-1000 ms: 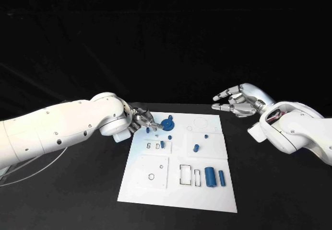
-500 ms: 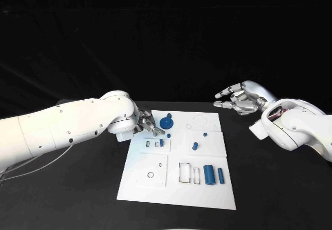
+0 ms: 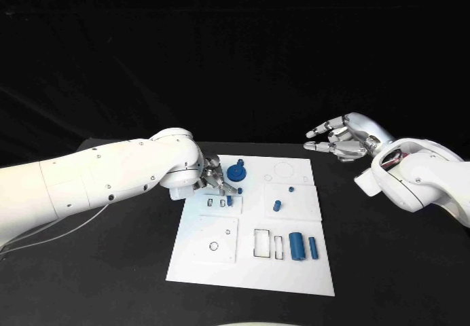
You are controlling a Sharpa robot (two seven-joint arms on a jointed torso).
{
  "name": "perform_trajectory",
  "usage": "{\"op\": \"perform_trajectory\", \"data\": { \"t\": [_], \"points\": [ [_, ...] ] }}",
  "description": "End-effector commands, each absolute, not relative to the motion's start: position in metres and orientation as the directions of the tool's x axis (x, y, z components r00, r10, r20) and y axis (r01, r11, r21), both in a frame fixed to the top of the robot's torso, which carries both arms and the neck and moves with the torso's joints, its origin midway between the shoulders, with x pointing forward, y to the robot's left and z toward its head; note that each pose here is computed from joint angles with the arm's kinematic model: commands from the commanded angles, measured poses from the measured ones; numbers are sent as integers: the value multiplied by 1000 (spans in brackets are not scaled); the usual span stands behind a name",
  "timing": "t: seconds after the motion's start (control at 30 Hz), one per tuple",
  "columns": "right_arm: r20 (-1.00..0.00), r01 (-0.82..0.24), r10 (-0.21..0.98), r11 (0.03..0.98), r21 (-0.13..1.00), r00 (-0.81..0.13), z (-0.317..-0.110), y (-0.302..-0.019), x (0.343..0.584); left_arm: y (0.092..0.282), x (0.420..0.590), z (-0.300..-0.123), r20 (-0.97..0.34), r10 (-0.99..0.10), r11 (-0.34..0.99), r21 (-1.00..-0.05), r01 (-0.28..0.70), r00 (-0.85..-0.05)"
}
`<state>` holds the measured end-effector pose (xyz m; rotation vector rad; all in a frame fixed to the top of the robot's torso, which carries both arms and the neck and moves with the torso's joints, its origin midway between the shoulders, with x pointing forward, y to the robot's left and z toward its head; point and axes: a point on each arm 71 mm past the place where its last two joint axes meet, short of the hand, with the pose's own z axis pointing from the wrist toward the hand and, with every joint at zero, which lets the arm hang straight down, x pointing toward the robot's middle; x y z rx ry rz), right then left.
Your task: Assemble the parts on the task board
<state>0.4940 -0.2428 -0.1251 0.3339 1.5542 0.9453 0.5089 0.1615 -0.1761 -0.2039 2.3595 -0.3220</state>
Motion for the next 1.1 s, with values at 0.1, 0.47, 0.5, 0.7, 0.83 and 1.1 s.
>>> {"op": "perform_trajectory", "data": {
  "t": [0.1, 0.47, 0.5, 0.7, 0.83, 1.1],
  "points": [
    [-692, -299, 681, 626, 720, -241, -125, -242, 494, 162, 509, -179, -646, -202, 969, -239, -56, -736],
    [-691, -304, 680, 623, 721, -244, -125, -239, 494, 159, 509, -180, -637, -186, 972, -230, -46, -748],
    [-691, -305, 680, 623, 721, -245, -125, -239, 494, 159, 509, -180, -635, -184, 973, -227, -46, -750],
    [-691, -305, 680, 622, 721, -245, -125, -239, 494, 158, 509, -182, -630, -174, 975, -216, -44, -757],
    [-691, -306, 680, 622, 721, -245, -125, -239, 494, 157, 509, -183, -627, -169, 976, -212, -43, -760],
    [-691, -306, 680, 622, 721, -246, -125, -238, 494, 156, 509, -183, -625, -165, 977, -210, -39, -763]
  ]
}}
